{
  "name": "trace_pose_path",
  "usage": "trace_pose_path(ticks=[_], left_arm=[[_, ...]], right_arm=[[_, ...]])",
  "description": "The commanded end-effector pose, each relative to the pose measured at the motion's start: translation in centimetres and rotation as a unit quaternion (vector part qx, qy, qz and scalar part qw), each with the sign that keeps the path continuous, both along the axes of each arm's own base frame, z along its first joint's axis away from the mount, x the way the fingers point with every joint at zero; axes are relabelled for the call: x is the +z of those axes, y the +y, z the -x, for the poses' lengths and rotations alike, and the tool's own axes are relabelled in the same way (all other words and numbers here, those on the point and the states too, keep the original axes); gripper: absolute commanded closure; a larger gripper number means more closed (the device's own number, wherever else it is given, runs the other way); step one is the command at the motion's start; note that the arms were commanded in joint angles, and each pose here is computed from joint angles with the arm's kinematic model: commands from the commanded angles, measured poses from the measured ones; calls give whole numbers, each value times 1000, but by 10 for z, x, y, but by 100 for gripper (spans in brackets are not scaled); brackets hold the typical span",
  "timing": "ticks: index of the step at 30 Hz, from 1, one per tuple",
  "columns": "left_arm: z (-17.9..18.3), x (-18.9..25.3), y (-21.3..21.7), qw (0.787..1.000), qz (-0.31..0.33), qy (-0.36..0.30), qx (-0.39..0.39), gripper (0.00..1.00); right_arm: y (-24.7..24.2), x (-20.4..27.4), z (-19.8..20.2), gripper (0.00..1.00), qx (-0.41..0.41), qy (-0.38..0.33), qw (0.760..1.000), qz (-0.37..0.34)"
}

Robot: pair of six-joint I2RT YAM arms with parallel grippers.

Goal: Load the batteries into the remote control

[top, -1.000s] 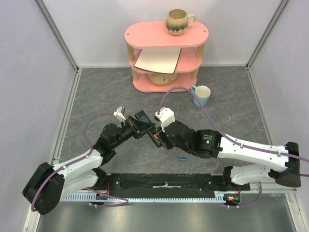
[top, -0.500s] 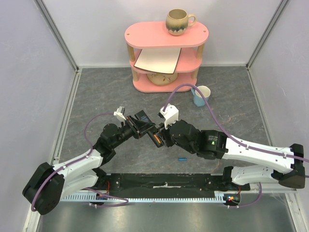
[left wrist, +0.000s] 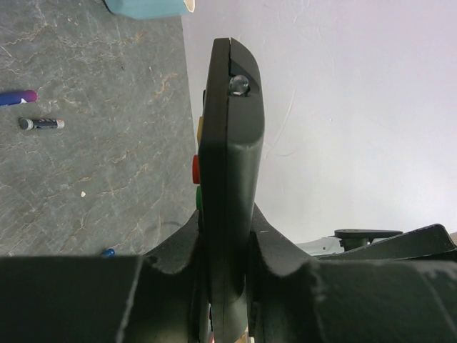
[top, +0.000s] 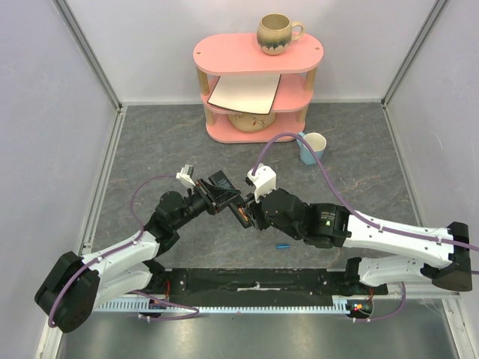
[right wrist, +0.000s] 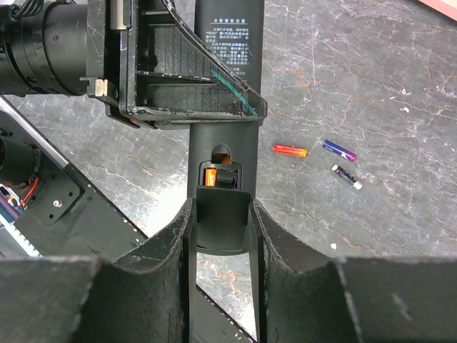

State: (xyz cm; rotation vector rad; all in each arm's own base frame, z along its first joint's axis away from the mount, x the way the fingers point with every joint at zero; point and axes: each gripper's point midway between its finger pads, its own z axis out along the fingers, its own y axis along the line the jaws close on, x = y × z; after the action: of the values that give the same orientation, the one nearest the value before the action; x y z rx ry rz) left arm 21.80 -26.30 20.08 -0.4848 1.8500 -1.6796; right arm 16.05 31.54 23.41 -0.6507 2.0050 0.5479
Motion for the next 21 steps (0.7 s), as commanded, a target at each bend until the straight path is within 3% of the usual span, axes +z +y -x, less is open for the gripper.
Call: trace_pose_path(ticks=[1, 21], left_arm=[[3, 32, -1, 999, 38, -37, -5, 98], [3, 39, 0, 998, 45, -45, -3, 98]], right_arm=[[3, 11, -2, 100, -12, -9, 999, -30], [4, 1, -1, 100, -11, -3, 1000, -25]])
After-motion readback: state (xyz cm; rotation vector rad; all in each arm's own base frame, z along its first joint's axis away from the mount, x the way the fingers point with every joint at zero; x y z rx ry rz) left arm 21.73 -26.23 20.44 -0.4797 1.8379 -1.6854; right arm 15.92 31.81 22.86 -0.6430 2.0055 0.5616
